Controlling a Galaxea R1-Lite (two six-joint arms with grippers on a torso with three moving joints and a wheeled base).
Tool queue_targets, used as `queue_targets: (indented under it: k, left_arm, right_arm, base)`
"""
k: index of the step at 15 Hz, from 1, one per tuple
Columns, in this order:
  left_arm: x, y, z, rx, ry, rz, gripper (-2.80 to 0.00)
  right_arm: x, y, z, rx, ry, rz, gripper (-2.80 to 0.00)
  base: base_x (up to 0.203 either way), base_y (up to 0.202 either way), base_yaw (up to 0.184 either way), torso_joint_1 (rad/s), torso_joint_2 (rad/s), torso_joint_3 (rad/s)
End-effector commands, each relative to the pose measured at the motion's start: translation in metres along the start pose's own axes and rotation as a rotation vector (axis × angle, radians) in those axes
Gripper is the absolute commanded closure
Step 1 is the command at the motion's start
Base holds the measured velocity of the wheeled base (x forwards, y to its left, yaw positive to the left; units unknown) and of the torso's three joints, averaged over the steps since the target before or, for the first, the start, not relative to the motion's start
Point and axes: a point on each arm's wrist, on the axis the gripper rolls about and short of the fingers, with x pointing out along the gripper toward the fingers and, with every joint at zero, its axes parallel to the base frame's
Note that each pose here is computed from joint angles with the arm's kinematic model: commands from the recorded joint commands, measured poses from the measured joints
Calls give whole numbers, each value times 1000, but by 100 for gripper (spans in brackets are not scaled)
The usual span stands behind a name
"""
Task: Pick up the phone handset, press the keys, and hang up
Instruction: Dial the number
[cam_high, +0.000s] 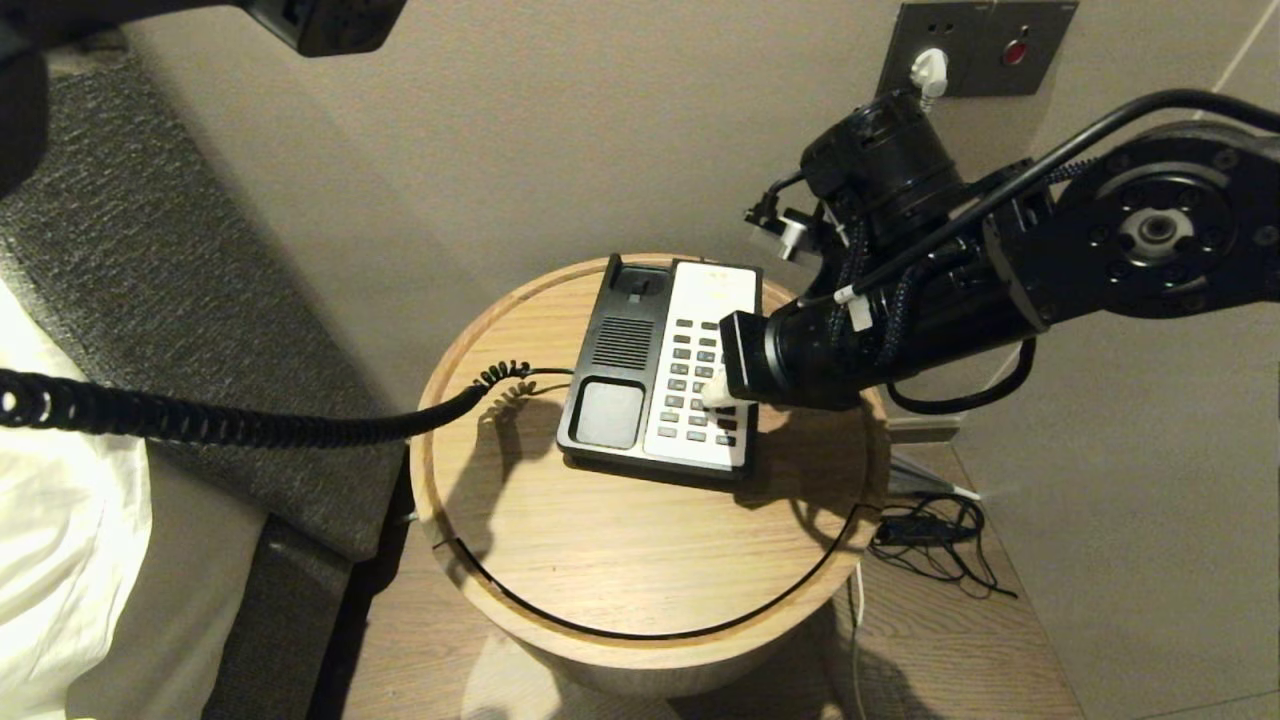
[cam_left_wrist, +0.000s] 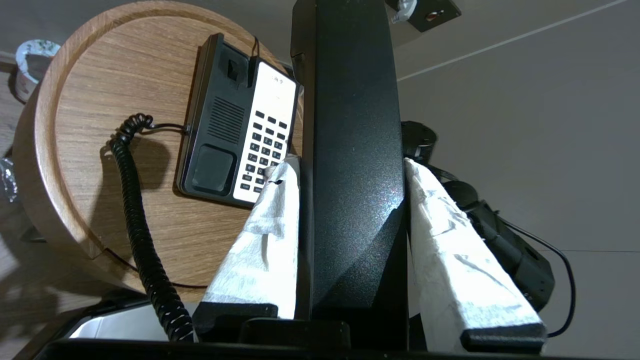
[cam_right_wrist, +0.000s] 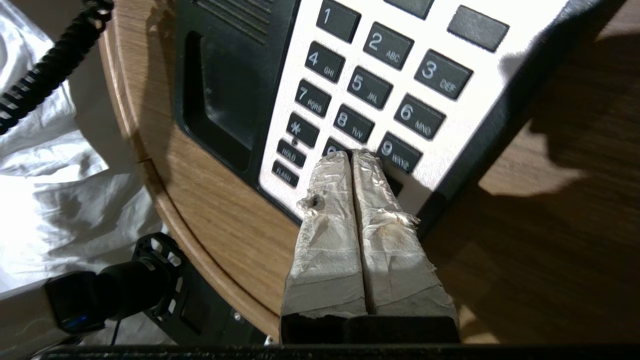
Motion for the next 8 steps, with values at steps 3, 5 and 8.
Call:
queue_targets:
  k: [3, 5, 8]
  left_arm:
    - [1, 1, -1, -6, 10, 5, 0]
    - [2, 2, -1, -6, 11, 6, 0]
    - [4, 3, -1, -7, 17, 10, 0]
  right_arm:
    - [-19, 3, -2, -1, -21, 16, 0]
    - [-23, 1, -7, 2, -1, 9, 0]
    - [-22, -3, -23, 4, 58, -13, 0]
  base:
    - [0, 0, 0, 0, 0, 0]
    - [0, 0, 0, 0, 0, 0]
    - [0, 0, 0, 0, 0, 0]
